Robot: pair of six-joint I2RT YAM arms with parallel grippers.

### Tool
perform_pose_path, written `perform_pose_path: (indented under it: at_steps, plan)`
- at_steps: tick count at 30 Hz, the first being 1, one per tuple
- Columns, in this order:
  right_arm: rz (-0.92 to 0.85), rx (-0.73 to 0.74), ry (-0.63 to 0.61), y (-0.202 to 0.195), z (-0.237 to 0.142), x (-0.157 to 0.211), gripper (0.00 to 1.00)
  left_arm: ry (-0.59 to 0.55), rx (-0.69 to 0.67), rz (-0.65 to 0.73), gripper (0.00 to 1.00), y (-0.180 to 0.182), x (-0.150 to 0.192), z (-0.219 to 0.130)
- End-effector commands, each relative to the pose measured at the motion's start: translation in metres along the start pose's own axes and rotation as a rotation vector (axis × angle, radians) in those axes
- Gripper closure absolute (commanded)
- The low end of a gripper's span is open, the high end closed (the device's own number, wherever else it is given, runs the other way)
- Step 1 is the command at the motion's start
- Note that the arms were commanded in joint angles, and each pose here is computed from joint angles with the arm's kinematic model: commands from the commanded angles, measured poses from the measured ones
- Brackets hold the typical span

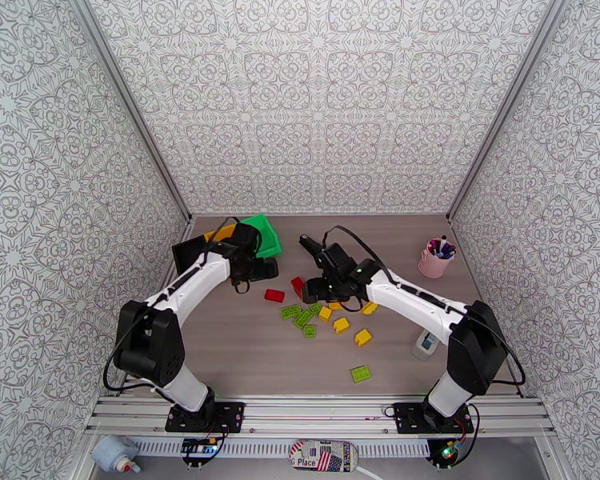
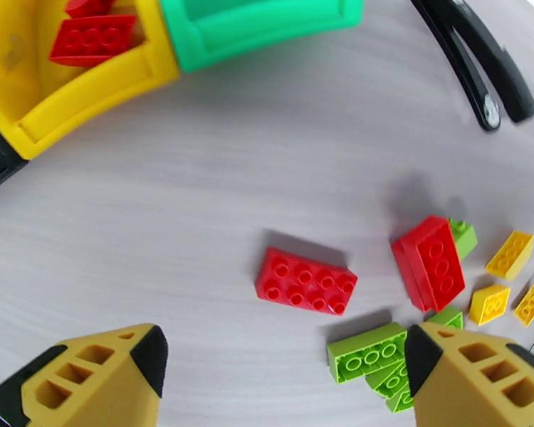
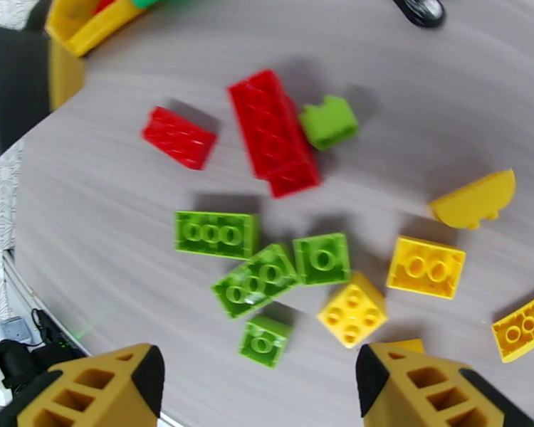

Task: Sort the legos into containers by color

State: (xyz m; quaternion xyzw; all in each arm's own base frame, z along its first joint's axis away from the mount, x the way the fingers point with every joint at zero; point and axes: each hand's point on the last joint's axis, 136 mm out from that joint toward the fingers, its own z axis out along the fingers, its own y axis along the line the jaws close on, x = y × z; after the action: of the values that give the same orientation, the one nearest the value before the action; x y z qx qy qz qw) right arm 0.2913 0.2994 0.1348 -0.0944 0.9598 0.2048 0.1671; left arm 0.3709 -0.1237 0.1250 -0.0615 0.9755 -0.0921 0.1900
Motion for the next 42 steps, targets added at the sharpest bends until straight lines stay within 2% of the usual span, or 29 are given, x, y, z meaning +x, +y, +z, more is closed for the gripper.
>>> perform_pose_path:
  at_steps: [1, 6, 15, 28, 36, 42]
  plan:
    - [0.002, 0.017, -0.002, -0.011, -0.009, 0.009, 0.24, 0.059, -0.025, 0.077, 0.04, -0.005, 0.018, 0.019]
    - [0.012, 0.000, 0.008, -0.015, -0.010, 0.021, 0.23, 0.124, -0.043, 0.145, 0.02, -0.012, 0.036, 0.041]
    - [0.035, -0.008, 0.029, -0.025, -0.010, 0.041, 0.22, 0.183, -0.088, 0.211, 0.02, -0.005, 0.048, 0.065]
    - [0.046, -0.032, 0.021, -0.019, -0.013, 0.038, 0.22, 0.225, -0.107, 0.266, 0.04, -0.005, 0.046, 0.092]
    - [0.047, -0.031, 0.020, -0.018, -0.013, 0.037, 0.22, 0.230, -0.105, 0.269, 0.12, -0.008, 0.041, 0.099]
    - [0.047, -0.034, 0.014, -0.017, -0.014, 0.034, 0.22, 0.243, -0.099, 0.261, 0.26, -0.009, 0.046, 0.101]
